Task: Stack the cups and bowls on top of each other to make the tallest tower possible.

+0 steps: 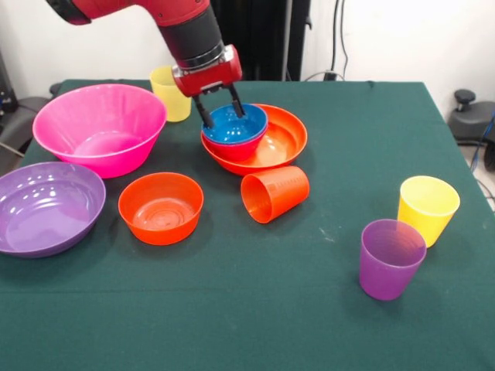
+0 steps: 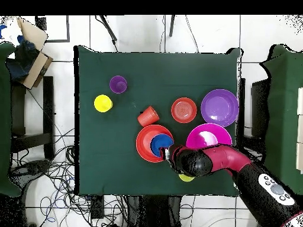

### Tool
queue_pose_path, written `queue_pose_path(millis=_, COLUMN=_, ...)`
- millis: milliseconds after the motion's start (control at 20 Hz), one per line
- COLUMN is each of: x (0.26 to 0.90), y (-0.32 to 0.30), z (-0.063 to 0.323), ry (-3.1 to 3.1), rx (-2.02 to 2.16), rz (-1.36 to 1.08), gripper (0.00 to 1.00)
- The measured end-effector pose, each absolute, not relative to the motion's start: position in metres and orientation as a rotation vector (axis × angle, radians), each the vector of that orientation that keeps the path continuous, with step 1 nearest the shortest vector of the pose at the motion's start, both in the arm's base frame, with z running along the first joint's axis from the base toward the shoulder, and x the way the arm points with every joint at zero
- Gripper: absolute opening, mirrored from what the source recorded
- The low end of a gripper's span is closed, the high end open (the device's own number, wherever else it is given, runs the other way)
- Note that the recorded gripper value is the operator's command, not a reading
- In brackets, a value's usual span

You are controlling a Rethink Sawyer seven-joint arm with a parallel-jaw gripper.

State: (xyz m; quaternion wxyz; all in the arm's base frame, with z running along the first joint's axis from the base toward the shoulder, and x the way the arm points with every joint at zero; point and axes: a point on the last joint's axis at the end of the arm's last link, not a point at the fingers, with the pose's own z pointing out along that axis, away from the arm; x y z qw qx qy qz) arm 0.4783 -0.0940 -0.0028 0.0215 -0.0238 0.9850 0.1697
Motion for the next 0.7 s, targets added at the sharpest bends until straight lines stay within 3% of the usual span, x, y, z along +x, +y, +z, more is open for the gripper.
queue_pose_path(millis=700, x=0.4824, y=-0.1065, z=0.0064, ry=3.063, rx=-0.068, rz=0.496, gripper=1.0)
